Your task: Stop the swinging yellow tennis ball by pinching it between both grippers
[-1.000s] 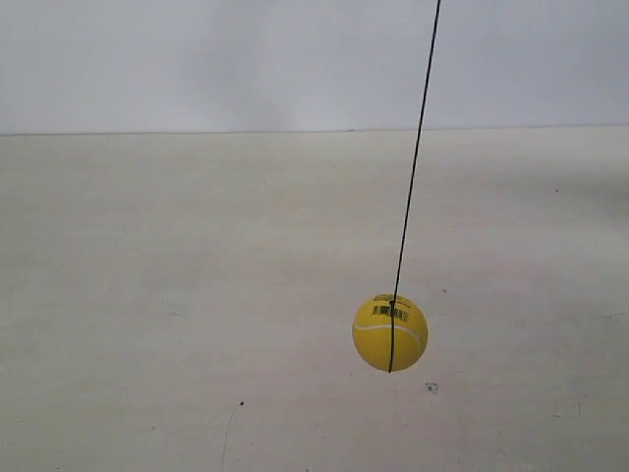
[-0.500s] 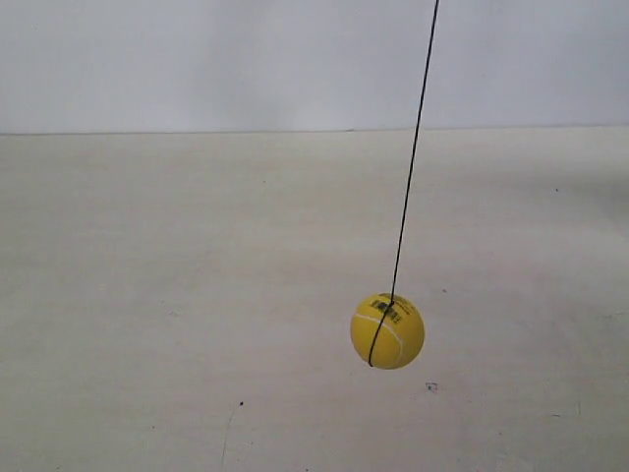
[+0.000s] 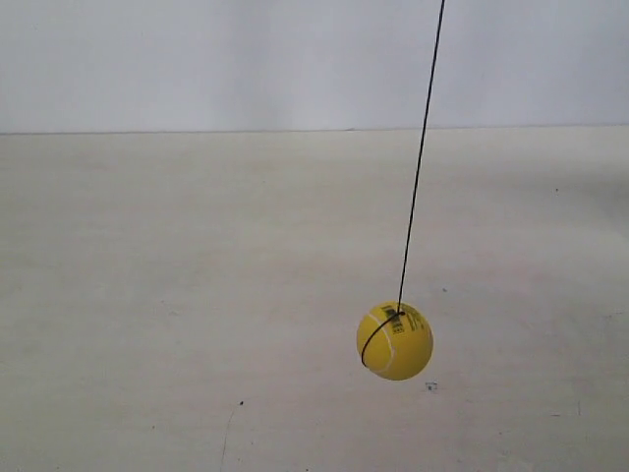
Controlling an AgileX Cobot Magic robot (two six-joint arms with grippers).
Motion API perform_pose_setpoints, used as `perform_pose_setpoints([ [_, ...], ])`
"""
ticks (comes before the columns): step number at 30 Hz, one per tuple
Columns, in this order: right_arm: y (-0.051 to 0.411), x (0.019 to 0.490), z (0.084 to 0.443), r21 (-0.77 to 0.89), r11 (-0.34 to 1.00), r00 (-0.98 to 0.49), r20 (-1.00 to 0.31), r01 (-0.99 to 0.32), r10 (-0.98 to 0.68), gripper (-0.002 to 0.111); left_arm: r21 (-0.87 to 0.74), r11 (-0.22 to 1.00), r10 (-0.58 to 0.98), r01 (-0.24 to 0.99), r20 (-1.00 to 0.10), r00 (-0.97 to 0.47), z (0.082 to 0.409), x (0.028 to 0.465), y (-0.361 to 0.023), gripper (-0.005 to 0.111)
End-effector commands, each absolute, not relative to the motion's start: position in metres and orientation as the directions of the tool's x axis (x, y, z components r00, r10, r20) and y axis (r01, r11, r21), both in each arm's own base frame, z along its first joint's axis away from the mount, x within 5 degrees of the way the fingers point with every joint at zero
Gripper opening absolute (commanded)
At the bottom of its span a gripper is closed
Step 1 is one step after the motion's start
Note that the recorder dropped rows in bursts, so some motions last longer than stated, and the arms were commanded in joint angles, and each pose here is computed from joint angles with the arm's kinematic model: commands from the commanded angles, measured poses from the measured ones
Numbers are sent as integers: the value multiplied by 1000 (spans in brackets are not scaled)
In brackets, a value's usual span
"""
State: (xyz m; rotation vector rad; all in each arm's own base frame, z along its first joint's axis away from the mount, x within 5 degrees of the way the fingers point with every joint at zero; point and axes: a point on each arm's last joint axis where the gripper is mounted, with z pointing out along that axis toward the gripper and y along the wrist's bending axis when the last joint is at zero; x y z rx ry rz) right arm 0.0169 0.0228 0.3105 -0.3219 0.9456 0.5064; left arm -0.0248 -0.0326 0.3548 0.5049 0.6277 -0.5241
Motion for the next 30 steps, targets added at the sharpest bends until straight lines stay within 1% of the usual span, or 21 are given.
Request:
perform_pose_setpoints([
  [1, 22, 15, 313, -45, 837, 494, -824, -545, 277, 0, 293, 813, -224, 503, -640, 735, 354, -23, -37, 5],
  [6, 22, 15, 313, -45, 837, 494, -824, -545, 277, 0, 294, 879, -112, 375, -638, 762, 355, -18, -40, 5],
  [9, 22, 15, 313, -45, 837, 494, -824, -545, 277, 0, 294, 898, -70, 326, -638, 767, 355, -15, -41, 5],
  [23, 22, 14, 314, -49, 834, 502, -818, -549, 282, 0, 287, 903, -69, 321, -639, 766, 355, -15, -41, 5],
  [25, 22, 14, 314, -49, 834, 502, -818, -549, 282, 0, 252, 905, -113, 342, -632, 766, 357, -16, -40, 5],
  [26, 22, 14, 314, -49, 834, 502, -818, -549, 282, 0, 202, 909, -167, 364, -624, 763, 359, -17, -37, 5],
  [28, 22, 14, 314, -49, 834, 502, -818, -549, 282, 0, 48, 898, -333, 438, -577, 746, 364, -20, -29, 5],
  [30, 22, 14, 314, -49, 834, 502, -818, -549, 282, 0, -140, 836, -527, 530, -476, 704, 369, -23, -16, 5],
])
